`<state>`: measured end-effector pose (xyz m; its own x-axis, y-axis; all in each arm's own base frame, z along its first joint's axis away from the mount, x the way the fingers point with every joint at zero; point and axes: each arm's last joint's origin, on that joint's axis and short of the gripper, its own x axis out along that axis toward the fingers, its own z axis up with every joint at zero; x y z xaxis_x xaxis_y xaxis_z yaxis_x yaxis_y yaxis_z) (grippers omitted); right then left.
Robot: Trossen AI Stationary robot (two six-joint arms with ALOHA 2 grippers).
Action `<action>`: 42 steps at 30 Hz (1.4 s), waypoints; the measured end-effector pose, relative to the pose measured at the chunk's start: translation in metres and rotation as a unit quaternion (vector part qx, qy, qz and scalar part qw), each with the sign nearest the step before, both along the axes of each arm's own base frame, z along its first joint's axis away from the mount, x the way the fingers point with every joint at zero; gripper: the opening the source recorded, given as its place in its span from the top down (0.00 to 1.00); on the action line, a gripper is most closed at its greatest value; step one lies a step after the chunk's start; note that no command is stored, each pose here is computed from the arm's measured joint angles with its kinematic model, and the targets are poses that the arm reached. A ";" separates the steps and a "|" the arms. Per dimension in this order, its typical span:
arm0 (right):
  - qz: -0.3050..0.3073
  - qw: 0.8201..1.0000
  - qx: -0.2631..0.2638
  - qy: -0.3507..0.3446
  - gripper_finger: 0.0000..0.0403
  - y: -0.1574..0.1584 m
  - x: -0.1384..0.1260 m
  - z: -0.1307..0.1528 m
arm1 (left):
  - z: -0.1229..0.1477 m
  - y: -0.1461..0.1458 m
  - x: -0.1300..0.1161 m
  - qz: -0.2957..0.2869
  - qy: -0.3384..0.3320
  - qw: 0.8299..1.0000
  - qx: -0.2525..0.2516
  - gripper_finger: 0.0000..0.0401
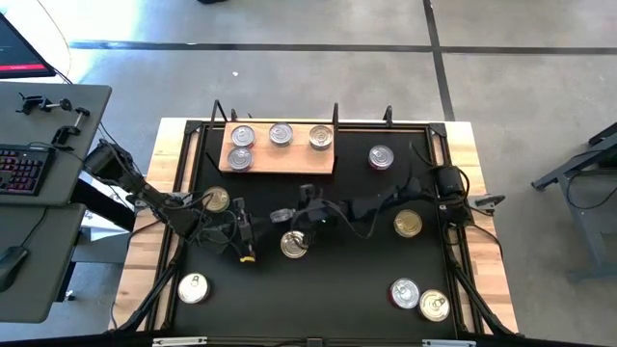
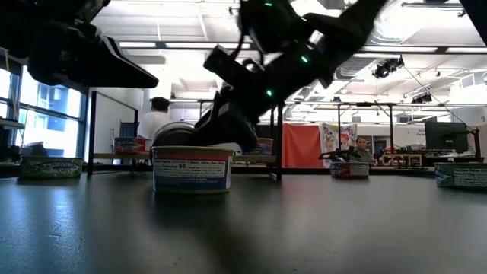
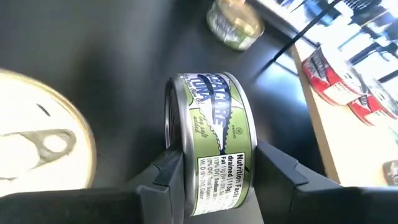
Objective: Stack canned seafood by type on shelf
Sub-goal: Put the green tuna can on the shelf aligned with the green tuna can
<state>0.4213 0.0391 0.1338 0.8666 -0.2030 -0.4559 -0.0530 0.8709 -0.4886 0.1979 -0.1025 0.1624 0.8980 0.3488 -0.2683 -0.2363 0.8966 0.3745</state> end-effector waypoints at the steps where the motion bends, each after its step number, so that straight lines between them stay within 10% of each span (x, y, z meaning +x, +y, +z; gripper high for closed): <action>1: -0.009 1.000 0.003 -0.017 0.70 0.003 -0.003 -0.003 | 0.000 0.000 0.000 0.000 0.000 1.000 0.002 0.84; 19: -0.044 0.994 0.002 -0.099 0.70 0.028 -0.013 0.000 | -0.007 0.028 0.022 -0.055 0.047 0.997 0.039 0.40; 30: -0.044 0.994 0.006 -0.097 0.70 0.029 -0.013 0.000 | -0.018 0.032 0.026 -0.019 0.068 0.996 0.057 0.43; 42: -0.045 0.995 0.005 -0.086 0.64 0.030 -0.014 0.001 | -0.021 0.029 0.026 -0.028 0.070 0.996 0.043 0.69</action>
<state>0.4074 0.0687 0.1351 0.9106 -0.2803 -0.3038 0.1101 0.8728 -0.4754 0.2236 -0.0737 0.1412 0.8725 0.3256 -0.3644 -0.1260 0.8703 0.4761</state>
